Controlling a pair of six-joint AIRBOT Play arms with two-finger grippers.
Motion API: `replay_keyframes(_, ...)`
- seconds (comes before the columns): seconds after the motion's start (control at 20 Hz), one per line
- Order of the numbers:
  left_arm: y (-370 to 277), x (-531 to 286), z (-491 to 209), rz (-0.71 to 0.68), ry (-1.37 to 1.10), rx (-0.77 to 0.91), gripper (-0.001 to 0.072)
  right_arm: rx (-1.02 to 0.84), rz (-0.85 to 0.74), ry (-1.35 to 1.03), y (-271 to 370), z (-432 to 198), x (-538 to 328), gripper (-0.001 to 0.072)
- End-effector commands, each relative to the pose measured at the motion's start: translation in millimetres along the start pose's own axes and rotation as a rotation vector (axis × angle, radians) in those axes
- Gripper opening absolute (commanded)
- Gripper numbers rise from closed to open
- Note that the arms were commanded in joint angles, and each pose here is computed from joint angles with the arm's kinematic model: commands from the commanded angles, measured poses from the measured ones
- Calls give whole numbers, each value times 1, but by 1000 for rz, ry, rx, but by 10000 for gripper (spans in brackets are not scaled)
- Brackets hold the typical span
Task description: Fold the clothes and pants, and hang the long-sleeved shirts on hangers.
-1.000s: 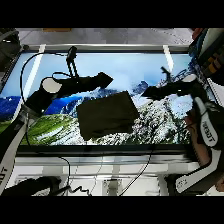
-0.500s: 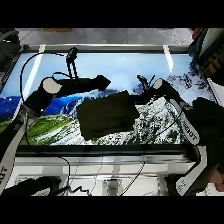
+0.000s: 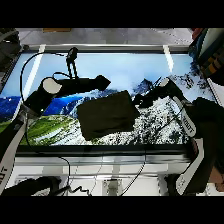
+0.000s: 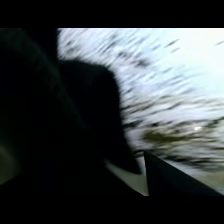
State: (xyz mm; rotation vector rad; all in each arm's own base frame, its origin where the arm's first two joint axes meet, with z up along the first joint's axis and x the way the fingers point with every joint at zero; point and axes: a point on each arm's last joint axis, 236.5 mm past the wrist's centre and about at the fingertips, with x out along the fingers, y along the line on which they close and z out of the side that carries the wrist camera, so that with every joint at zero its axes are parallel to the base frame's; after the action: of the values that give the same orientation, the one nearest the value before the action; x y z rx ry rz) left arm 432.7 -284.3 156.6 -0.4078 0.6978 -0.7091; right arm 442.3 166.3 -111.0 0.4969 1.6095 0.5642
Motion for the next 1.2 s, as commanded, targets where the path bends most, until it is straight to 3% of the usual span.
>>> replay_keyframes(0.0, 0, 0, 0, 1, -1, 0, 703, 13, 288, 113, 49, -18, 22, 554)
replay_keyframes(0.1, 0, 0, 0, 1, -2, 0, 703, -69, 334, 51, 69, -5, 27, 555)
replay_keyframes(0.4, 0, 0, 0, 0, 2, -1, 703, -157, 212, -76, 49, 33, -18, 568)
replay_keyframes(0.5, -1, 0, 0, -3, 2, -3, 703, -142, 194, -97, 36, 38, -39, 686)
replay_keyframes(0.75, 0, 0, 0, -2, 0, -2, 703, -76, 218, -91, 20, 34, -63, 706)
replay_keyframes(0.95, 0, 0, 0, -2, 0, -3, 703, -116, 275, -47, 59, 26, -45, 707)
replay_keyframes(1.15, 0, 0, 0, -2, 1, -3, 703, -195, 112, 18, 52, 13, -12, 708)
